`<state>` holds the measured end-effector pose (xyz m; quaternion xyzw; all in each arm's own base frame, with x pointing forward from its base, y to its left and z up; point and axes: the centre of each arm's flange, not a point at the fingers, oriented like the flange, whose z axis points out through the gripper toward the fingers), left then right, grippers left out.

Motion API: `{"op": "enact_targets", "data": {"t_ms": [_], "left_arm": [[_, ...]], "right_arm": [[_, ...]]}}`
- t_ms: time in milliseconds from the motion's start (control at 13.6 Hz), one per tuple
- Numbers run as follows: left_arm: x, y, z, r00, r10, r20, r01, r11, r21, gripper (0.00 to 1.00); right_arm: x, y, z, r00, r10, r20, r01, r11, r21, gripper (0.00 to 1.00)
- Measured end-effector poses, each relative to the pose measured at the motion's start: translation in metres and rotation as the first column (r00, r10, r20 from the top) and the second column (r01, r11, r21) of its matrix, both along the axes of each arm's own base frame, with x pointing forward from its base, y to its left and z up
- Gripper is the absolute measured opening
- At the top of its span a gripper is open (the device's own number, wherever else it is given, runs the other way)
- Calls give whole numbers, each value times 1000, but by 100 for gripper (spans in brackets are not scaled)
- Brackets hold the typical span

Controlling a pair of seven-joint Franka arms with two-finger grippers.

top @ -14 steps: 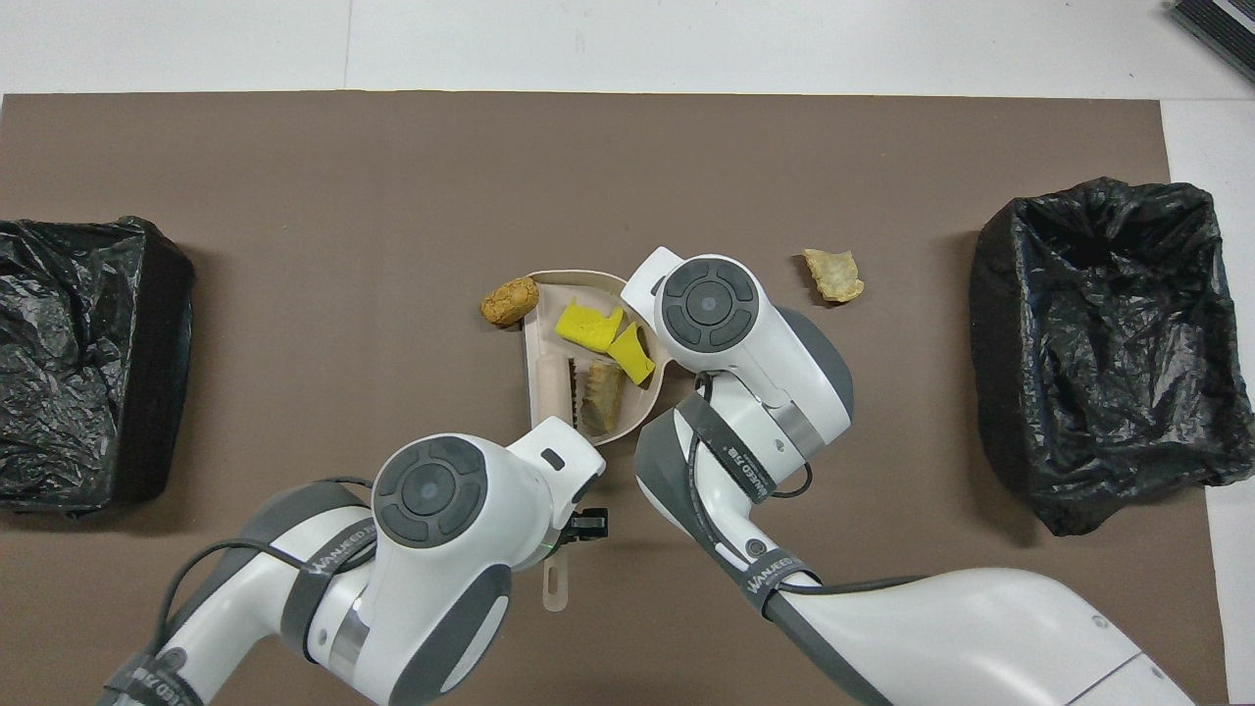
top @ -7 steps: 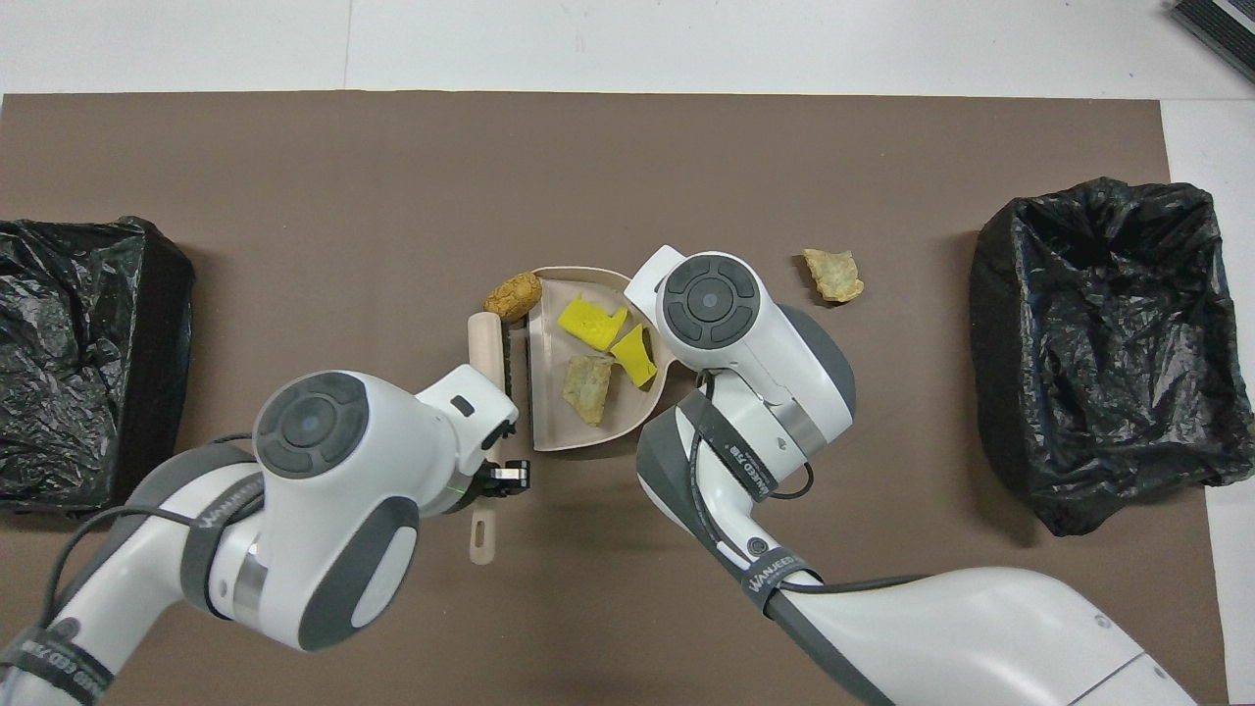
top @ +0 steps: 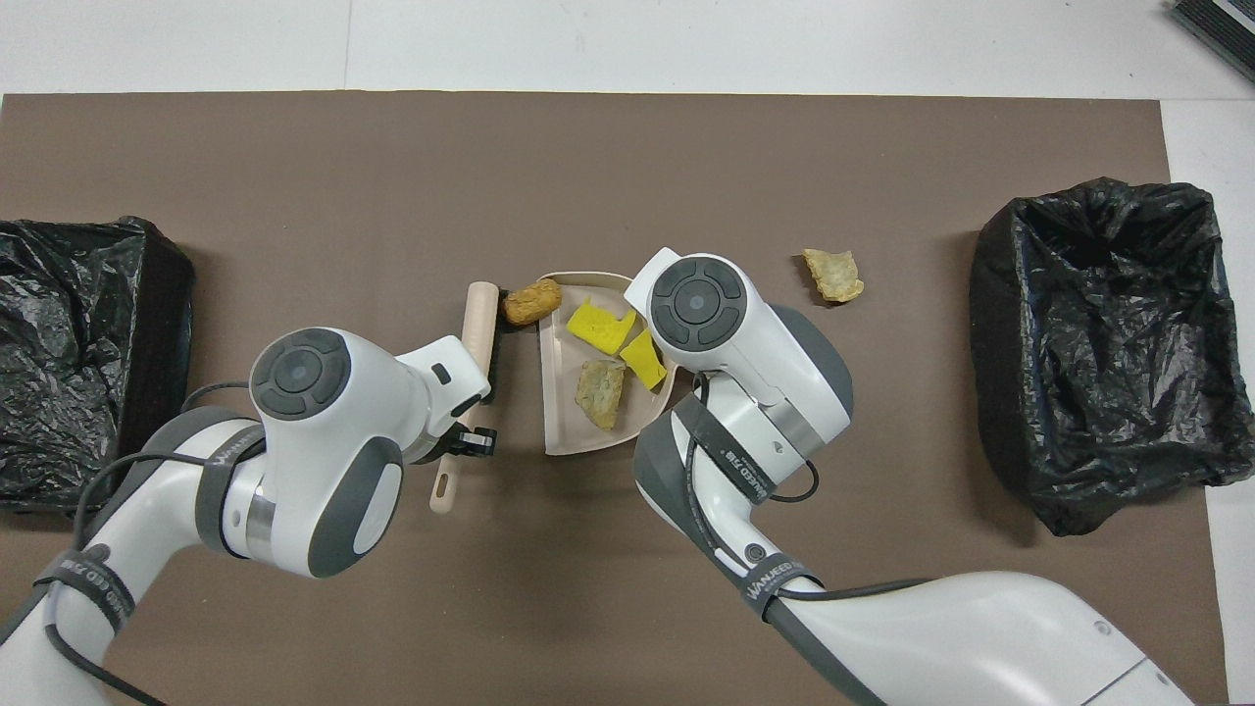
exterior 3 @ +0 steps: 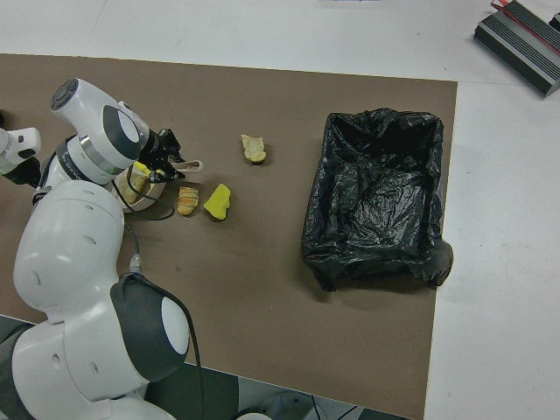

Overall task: Sweep and dump trash in bin
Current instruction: 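Carry the loaded dustpan to the nearer bin with the right gripper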

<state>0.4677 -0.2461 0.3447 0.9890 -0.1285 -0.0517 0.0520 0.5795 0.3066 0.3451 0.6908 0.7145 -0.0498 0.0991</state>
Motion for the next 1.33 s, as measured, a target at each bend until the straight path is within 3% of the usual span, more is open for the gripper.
{"op": "enact_targets", "data": {"t_ms": [295,442,737,958,1179,1327], "left_arm": [[-28,-54,6,996,-84,10,84,996,-4,26],[-27,-63,17,998,-66,18,66,998,-8,26],[-24,-48,41,992,119,-34,-118,992,39,26],[-34,-54,47,976,217,-27,-214,973,82,26],[-57,-72,45,965,259,-36,-254,961,109,26],[-89,-87,40,962,270,-42,-262,956,134,26]], "right_arm": [[0,-2,-1,1000,-18,1,18,1000,0,31],[1,-3,-2,1000,-27,3,27,1000,2,31],[8,-12,0,1000,-8,15,8,1000,15,31],[24,-40,5,1000,8,14,-8,1000,14,31],[46,-88,22,1000,20,22,-20,1000,21,31],[58,-123,39,999,33,30,-33,999,29,31]]}}
